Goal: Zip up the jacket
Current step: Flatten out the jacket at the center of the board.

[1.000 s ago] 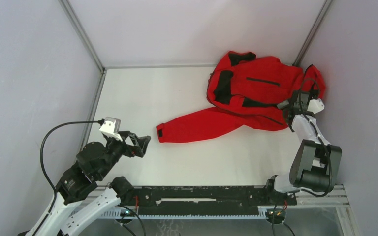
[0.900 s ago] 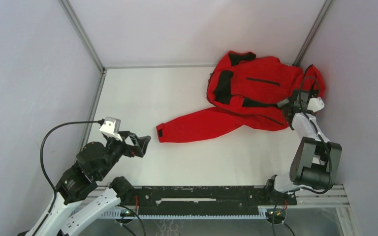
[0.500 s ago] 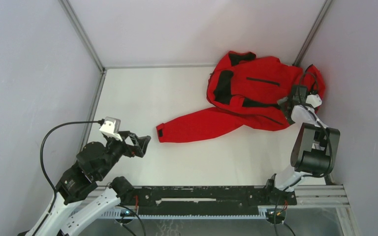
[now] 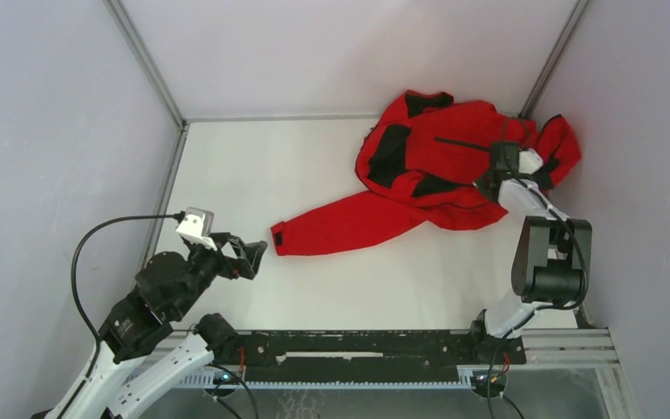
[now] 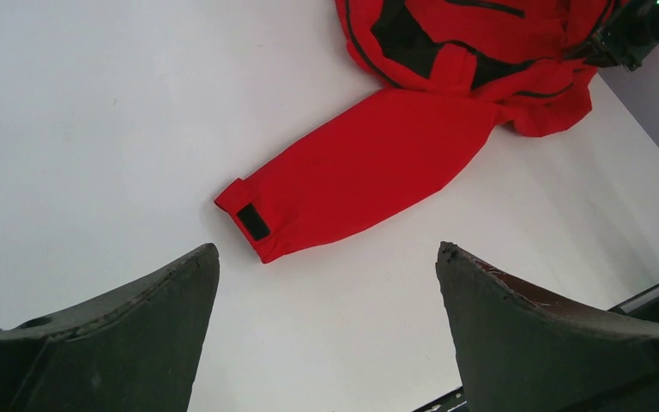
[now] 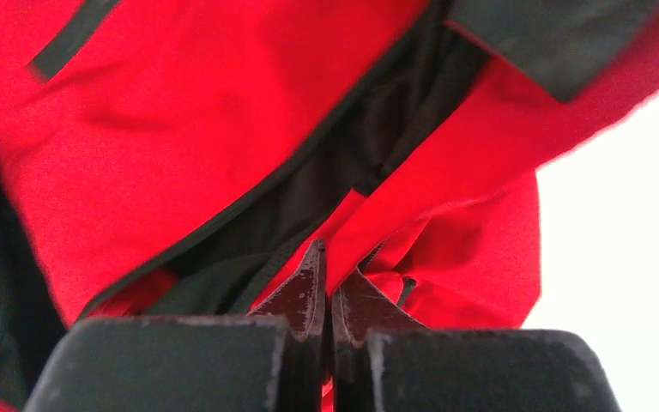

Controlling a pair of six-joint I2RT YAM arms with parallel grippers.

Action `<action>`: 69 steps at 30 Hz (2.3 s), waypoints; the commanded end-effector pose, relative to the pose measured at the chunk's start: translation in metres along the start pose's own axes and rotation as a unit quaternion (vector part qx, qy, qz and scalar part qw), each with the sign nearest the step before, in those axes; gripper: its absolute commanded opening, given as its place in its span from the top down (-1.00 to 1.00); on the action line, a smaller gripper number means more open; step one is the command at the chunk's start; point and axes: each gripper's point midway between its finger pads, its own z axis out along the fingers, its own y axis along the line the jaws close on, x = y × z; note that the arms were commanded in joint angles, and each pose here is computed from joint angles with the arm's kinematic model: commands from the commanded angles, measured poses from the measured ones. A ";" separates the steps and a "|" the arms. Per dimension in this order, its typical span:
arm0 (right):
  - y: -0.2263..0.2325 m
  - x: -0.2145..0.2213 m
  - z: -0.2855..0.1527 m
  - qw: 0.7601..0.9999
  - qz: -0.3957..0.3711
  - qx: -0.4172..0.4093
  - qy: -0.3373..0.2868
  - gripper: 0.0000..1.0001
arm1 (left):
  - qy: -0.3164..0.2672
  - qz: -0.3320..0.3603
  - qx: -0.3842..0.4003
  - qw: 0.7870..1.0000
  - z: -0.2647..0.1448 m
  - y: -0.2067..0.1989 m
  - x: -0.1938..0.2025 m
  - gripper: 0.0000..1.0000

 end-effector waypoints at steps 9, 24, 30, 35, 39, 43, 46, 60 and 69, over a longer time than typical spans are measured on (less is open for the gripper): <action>0.138 0.073 -0.147 0.938 -0.275 -0.211 -0.022 1.00 | -0.015 0.002 -0.020 1.000 -0.001 0.007 -0.009 -1.00; 0.018 0.218 -0.242 0.856 -0.445 -0.246 0.096 1.00 | -0.014 0.002 -0.023 1.000 -0.001 0.008 -0.008 -1.00; -0.061 0.244 -0.234 0.884 -0.398 -0.204 0.135 1.00 | -0.012 0.002 -0.018 1.000 0.000 0.006 -0.008 -1.00; -0.070 0.206 -0.240 0.924 -0.321 -0.195 0.073 0.35 | -0.009 0.001 -0.013 1.000 0.001 0.004 -0.007 -1.00; -0.056 0.154 -0.262 0.941 -0.251 -0.226 0.006 -0.18 | -0.009 0.001 -0.014 1.000 0.000 0.004 -0.007 -1.00; -0.039 0.098 -0.278 0.949 -0.201 -0.231 -0.069 -0.40 | -0.010 0.001 -0.015 1.000 0.001 0.004 -0.007 -1.00; -0.028 0.062 -0.280 0.953 -0.189 -0.206 -0.113 -0.57 | -0.010 0.001 -0.015 1.000 0.001 0.004 -0.007 -1.00; 0.031 -0.025 -0.204 0.969 -0.160 -0.137 -0.128 -0.91 | -0.006 0.003 -0.012 1.000 0.002 0.003 -0.006 -1.00; 0.045 -0.016 -0.114 0.981 -0.166 -0.082 -0.050 -0.95 | -0.003 0.006 -0.009 1.000 0.003 0.002 -0.005 -1.00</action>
